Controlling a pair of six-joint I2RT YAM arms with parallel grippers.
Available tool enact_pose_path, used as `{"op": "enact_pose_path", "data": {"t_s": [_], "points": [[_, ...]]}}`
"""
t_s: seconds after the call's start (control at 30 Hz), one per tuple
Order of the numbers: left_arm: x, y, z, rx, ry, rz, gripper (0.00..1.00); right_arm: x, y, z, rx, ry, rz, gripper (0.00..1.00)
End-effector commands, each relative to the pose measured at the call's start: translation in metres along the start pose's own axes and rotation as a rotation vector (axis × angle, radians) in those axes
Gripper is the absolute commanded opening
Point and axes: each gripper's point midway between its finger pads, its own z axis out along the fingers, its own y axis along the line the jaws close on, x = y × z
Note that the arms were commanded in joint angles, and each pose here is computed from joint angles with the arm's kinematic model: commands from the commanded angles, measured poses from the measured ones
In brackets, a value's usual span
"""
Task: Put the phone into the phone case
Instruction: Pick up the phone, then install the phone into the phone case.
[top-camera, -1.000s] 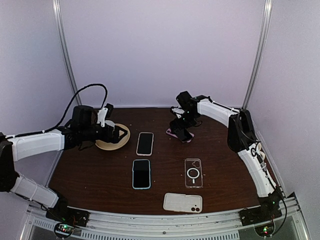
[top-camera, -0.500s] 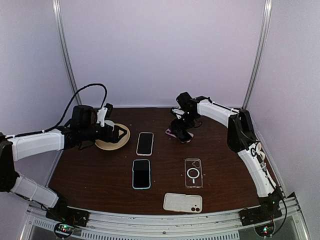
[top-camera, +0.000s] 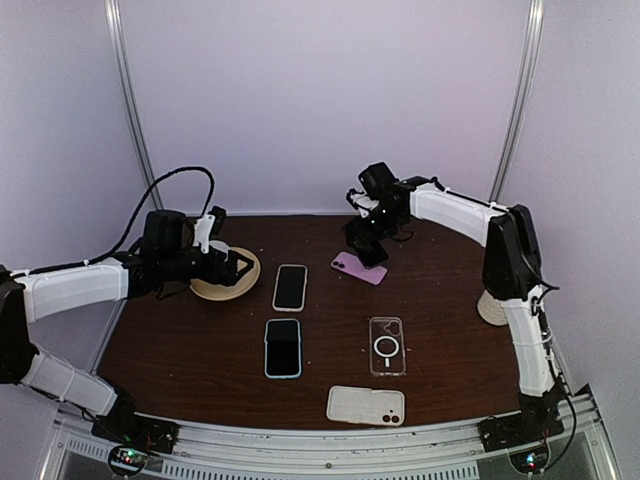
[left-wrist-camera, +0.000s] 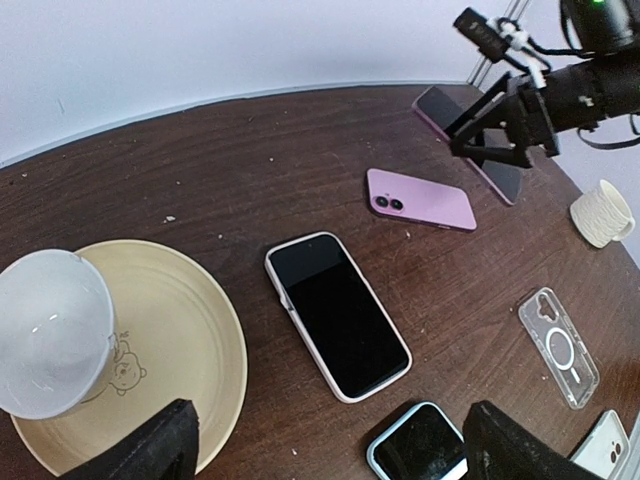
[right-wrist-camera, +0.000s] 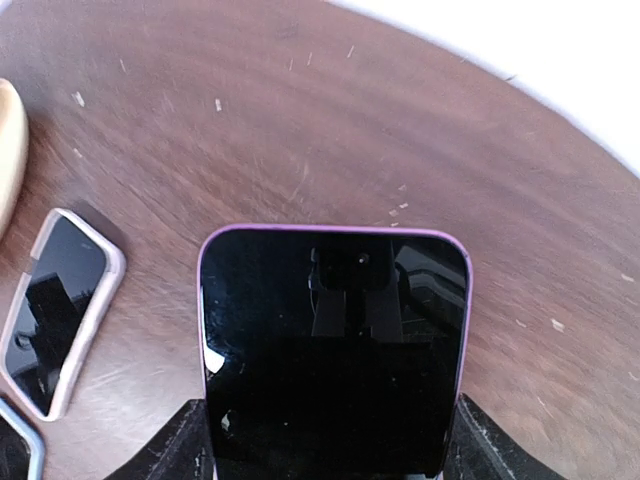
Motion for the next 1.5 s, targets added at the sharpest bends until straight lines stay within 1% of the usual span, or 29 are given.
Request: {"op": "enact_pose_path", "data": {"t_s": [0.0,0.03,0.07,0.13,0.27,0.4,0.47,0.53,0.67,0.77,0.87,1.0,1.1,1.27,1.47], "points": [[-0.020,0.005,-0.011,-0.047,-0.053,-0.007,0.96,-0.025,0.003,-0.071,0.113,-0.204,0.143,0.09],[-0.017,0.008,-0.011,-0.062,-0.036,-0.020,0.96,-0.016,0.006,-0.078,0.118,-0.225,0.183,0.08],[-0.018,0.008,-0.013,-0.068,-0.029,-0.031,0.96,-0.013,0.011,-0.096,0.108,-0.268,0.232,0.06],[-0.019,0.007,-0.017,-0.070,-0.029,-0.056,0.96,0.007,0.023,-0.110,0.094,-0.298,0.301,0.00],[-0.027,-0.002,-0.030,-0.055,-0.079,-0.081,0.96,0.057,0.049,-0.135,0.140,-0.326,0.385,0.00],[-0.028,-0.016,-0.036,-0.053,-0.081,-0.062,0.96,0.110,0.071,-0.133,0.145,-0.296,0.456,0.00],[-0.023,-0.023,-0.034,-0.043,-0.065,-0.061,0.96,0.131,0.077,-0.128,0.139,-0.291,0.499,0.00],[-0.019,-0.032,-0.030,-0.014,-0.055,-0.069,0.96,0.146,0.080,-0.125,0.157,-0.310,0.509,0.00],[-0.020,-0.064,-0.024,0.138,-0.074,-0.051,0.97,0.161,0.083,-0.126,0.228,-0.339,0.462,0.00],[-0.013,-0.082,-0.018,0.195,-0.045,-0.030,0.98,0.172,0.088,-0.121,0.245,-0.333,0.438,0.00],[-0.008,-0.089,-0.015,0.212,-0.024,-0.012,0.97,0.180,0.091,-0.118,0.235,-0.350,0.459,0.00],[-0.008,-0.091,-0.014,0.221,-0.030,0.016,0.97,0.184,0.094,-0.117,0.226,-0.389,0.469,0.00],[-0.009,-0.092,-0.014,0.225,-0.026,0.023,0.97,0.189,0.089,-0.118,0.281,-0.393,0.454,0.00],[-0.005,-0.092,-0.014,0.228,-0.013,0.024,0.98,0.195,0.084,-0.112,0.322,-0.398,0.440,0.00],[-0.007,-0.092,-0.015,0.220,-0.019,0.035,0.98,0.205,0.084,-0.103,0.309,-0.387,0.455,0.00]]}}
